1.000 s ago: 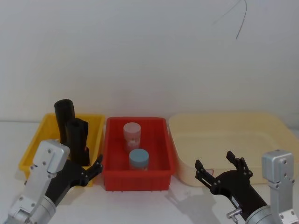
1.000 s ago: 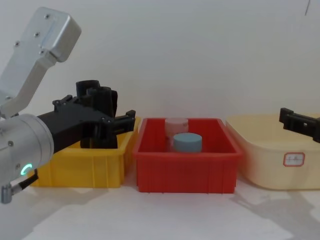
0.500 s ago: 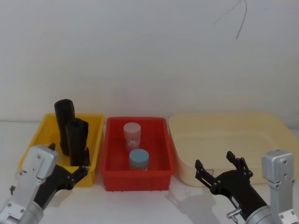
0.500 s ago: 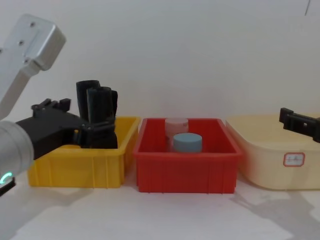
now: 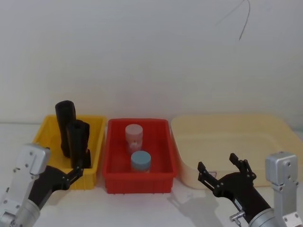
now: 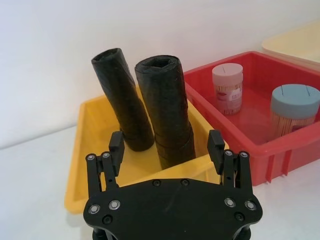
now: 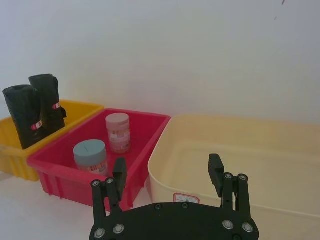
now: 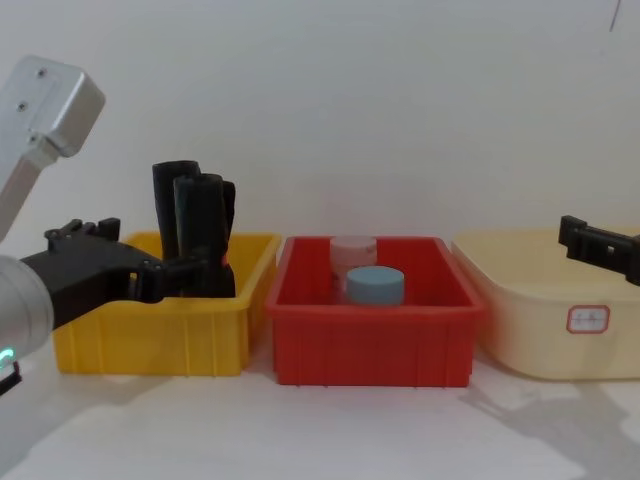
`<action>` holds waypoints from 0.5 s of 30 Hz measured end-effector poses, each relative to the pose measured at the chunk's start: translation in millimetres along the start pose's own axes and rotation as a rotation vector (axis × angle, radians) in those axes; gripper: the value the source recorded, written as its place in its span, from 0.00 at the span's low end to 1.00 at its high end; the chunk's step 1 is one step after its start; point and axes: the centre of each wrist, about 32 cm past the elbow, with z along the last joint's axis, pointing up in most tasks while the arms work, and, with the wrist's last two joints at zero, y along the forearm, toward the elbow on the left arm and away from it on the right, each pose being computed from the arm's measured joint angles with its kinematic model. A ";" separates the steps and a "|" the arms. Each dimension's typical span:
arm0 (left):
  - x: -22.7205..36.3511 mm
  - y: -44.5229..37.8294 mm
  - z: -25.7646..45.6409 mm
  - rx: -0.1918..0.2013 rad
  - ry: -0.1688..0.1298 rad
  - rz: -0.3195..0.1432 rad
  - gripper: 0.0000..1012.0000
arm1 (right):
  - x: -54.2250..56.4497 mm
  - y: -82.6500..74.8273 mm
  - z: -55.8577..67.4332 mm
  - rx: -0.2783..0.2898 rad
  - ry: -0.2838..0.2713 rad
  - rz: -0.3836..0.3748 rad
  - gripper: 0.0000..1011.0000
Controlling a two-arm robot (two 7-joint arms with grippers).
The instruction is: Pick up the garbage bag with the one hand and transfer it to the other hand.
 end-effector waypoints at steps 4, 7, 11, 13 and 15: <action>0.4 -8.6 -2.3 0.007 0.030 -0.013 0.99 | 0.0 0.0 0.0 0.000 0.000 0.000 0.99; 0.6 -15.9 -3.9 0.010 0.049 -0.023 0.99 | 0.0 0.0 0.0 0.000 0.000 0.000 0.99; -0.4 -28.3 -5.4 0.008 0.075 -0.038 0.99 | 0.0 0.0 0.0 0.000 0.000 0.000 0.99; -0.8 -31.7 -5.8 0.007 0.082 -0.041 0.99 | 0.0 0.0 0.0 0.000 0.000 0.000 0.99; -1.1 -37.0 -6.0 0.003 0.091 -0.044 0.99 | 0.0 0.0 0.0 0.000 0.000 0.000 0.99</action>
